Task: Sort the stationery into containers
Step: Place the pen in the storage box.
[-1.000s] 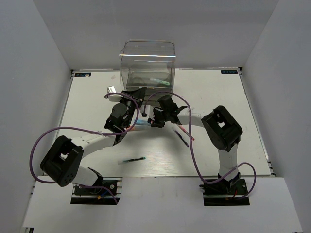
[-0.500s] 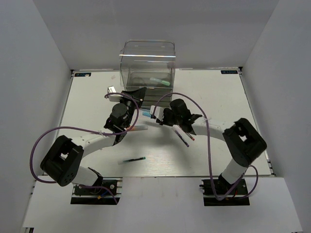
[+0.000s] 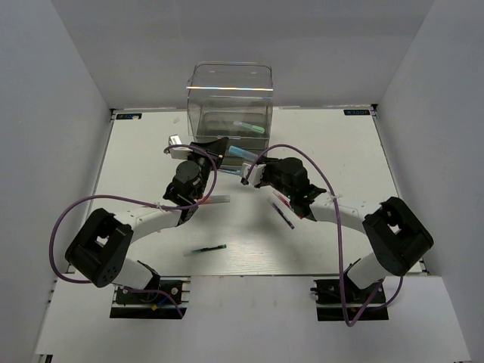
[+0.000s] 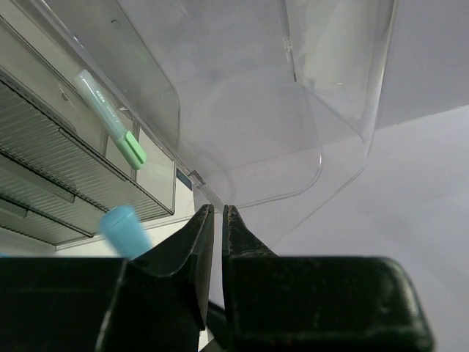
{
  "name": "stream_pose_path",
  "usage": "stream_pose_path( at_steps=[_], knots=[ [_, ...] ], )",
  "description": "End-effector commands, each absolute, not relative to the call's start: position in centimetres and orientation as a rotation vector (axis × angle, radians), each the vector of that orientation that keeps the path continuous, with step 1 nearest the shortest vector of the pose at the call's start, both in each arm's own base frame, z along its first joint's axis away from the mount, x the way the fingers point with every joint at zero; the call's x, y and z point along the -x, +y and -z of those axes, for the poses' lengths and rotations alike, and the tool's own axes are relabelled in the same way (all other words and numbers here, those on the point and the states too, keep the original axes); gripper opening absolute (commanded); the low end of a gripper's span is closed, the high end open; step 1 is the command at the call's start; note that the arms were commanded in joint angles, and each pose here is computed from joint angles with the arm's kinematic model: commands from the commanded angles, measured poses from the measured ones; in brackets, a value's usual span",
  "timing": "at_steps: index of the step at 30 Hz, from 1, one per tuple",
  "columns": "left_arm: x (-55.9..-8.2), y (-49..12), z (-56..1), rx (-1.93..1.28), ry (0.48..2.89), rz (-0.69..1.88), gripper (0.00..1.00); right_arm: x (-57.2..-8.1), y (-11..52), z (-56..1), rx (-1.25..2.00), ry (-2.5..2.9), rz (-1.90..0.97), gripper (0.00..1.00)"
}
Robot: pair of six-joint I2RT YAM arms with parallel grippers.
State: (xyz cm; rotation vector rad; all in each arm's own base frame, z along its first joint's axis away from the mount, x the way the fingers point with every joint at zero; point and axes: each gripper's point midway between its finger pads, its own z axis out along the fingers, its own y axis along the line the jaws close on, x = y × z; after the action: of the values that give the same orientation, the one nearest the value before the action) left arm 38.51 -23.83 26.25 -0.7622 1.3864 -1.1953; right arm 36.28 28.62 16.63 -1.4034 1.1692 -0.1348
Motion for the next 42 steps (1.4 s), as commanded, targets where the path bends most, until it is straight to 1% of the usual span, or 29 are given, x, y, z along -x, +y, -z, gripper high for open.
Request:
stream_pose_path(
  at_steps=[1,12,13,14,15,24,42],
  knots=[
    [-38.4,-23.8,-29.2,0.742,1.308,1.256,0.00,-38.2,28.5,-21.3,1.266,1.037,0.271,0.00],
    [-38.5,-23.9,-28.8,0.744,1.317,1.250,0.00,-41.5,28.4,-23.9,1.156,0.931,0.499,0.00],
    [-38.5,-23.9,-28.8,0.744,1.317,1.250,0.00,-41.9,28.3,-23.2,1.166,0.934,0.525,0.00],
    [-38.5,-23.9,-28.8,0.744,1.317,1.250,0.00,-42.2,28.4,-24.0,1.133,0.907,0.541,0.00],
    [-38.6,-23.9,-29.2,0.742,1.308,1.256,0.00,-42.4,28.2,-23.6,1.139,0.906,0.558,0.00],
    [-38.6,-23.9,-29.2,0.742,1.308,1.256,0.00,-43.4,28.6,-24.2,1.136,0.860,0.631,0.00],
    [-38.4,-23.8,-29.2,0.742,1.308,1.256,0.00,-44.1,30.2,-23.0,1.383,0.664,0.798,0.00]
  ],
)
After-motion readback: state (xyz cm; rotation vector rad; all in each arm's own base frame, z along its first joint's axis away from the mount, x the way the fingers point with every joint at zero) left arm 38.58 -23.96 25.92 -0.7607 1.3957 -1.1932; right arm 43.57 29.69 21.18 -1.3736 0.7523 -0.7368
